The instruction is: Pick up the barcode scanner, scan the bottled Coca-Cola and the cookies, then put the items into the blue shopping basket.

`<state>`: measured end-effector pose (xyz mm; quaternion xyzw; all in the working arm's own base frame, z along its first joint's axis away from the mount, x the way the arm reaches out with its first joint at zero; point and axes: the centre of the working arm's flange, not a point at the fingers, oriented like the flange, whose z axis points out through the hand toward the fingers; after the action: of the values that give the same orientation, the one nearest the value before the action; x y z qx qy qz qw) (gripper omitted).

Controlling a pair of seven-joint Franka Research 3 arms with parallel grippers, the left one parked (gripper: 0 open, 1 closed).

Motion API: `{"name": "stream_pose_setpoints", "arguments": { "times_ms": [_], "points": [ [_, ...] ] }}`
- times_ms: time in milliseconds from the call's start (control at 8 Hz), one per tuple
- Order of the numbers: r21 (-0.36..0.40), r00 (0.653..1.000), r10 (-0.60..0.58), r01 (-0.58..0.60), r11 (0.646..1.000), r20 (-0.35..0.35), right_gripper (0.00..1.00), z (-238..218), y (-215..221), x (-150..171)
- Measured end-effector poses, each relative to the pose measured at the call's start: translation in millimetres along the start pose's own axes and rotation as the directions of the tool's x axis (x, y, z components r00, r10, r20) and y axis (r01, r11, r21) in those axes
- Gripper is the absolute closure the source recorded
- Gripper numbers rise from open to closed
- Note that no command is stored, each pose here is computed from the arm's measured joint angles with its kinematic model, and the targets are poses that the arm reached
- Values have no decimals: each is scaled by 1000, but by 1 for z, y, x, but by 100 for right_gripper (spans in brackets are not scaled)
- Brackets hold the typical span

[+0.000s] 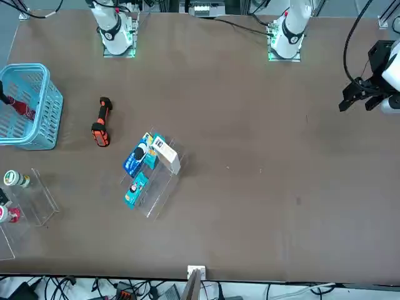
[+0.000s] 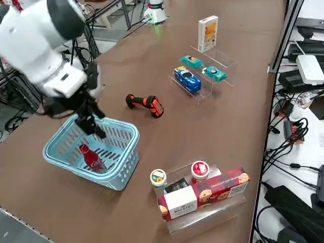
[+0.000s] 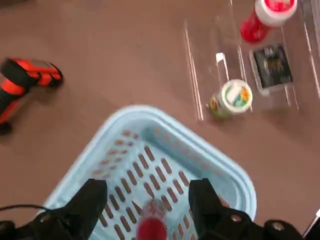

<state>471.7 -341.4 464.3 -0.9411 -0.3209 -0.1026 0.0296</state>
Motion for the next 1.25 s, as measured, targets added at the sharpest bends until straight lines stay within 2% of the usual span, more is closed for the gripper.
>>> {"name": "stream_pose_setpoints", "arguments": {
  "times_ms": [250,500,625,875,1250],
  "points": [
    [25,997,-11,10,1000,73,0,-38,-33,98],
    [7,992,0,-1,1000,125,0,-64,-98,212],
    [-1,992,18,-18,1000,128,0,-73,-139,261],
    [-6,989,79,-78,997,124,0,-79,-232,342],
    [-13,983,143,-143,990,117,0,-43,-356,439]
  ]
}}
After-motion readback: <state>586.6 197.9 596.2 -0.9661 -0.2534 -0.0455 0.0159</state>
